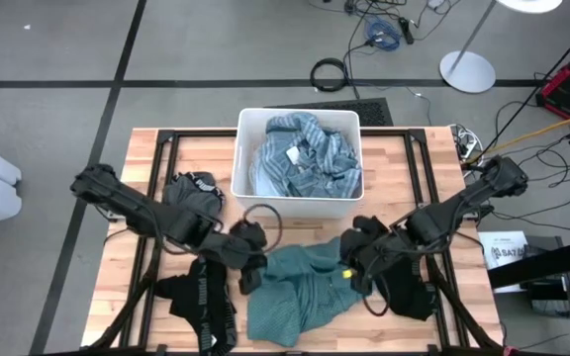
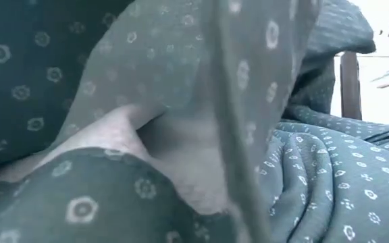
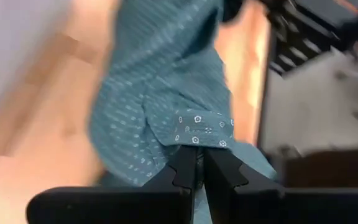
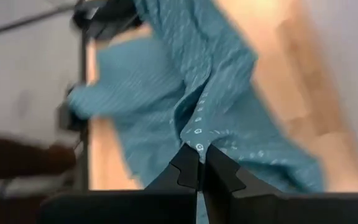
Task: Sort clothes
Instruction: Put the green polo shirt into the white laundry organizer
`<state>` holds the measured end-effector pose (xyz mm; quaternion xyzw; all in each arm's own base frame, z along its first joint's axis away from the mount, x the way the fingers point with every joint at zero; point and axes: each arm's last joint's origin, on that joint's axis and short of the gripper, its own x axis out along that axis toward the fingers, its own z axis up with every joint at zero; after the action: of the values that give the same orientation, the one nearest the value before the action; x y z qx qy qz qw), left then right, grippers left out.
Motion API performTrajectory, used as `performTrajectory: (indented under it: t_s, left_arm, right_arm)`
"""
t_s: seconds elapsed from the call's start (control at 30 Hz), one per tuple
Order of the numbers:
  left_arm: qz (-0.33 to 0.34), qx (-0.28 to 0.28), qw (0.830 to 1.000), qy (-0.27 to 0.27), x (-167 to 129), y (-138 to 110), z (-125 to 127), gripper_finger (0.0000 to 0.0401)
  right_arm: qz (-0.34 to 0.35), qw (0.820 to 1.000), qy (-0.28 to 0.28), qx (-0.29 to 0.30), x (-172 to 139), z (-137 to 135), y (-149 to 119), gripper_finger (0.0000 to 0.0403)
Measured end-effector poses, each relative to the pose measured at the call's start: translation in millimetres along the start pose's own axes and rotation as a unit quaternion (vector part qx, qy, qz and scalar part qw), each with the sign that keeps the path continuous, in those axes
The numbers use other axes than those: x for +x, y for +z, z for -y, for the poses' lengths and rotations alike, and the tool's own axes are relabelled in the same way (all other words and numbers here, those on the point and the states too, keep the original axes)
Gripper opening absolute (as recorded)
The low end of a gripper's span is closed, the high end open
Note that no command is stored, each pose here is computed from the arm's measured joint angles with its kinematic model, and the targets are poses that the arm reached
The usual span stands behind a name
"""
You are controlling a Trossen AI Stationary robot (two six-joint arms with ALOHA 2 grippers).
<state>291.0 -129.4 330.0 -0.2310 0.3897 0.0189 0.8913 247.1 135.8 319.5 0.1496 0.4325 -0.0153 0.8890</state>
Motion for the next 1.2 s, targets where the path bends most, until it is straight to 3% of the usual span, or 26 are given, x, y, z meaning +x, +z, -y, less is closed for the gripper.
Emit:
performTrajectory:
  t_s: [0.1,0.33,0.7,0.9,1.03,1.2]
  left_arm:
    - [-0.048,0.000,0.998,-0.051,17,-3,6,0.0022]
    - [-0.123,-0.005,0.988,-0.095,50,-13,11,0.0022]
    - [-0.129,-0.025,0.981,-0.143,67,-12,19,0.0026]
    - [-0.150,-0.028,0.975,-0.163,66,-13,20,0.0089]
    - [-0.198,-0.049,0.955,-0.214,64,-14,24,0.0148]
    - [-0.238,-0.060,0.925,-0.291,58,-12,31,0.0182]
  right_arm:
    - [-0.054,0.998,0.045,-0.002,5,-3,-4,0.0000]
    - [-0.120,0.991,0.056,0.009,7,0,-10,0.0000]
    - [-0.186,0.976,0.108,0.029,5,-2,-15,0.0018]
    - [-0.208,0.969,0.128,0.048,4,-3,-16,0.0071]
    - [-0.224,0.963,0.142,0.051,3,-4,-17,0.0107]
    - [-0.199,0.977,0.072,0.034,2,-4,-25,0.0134]
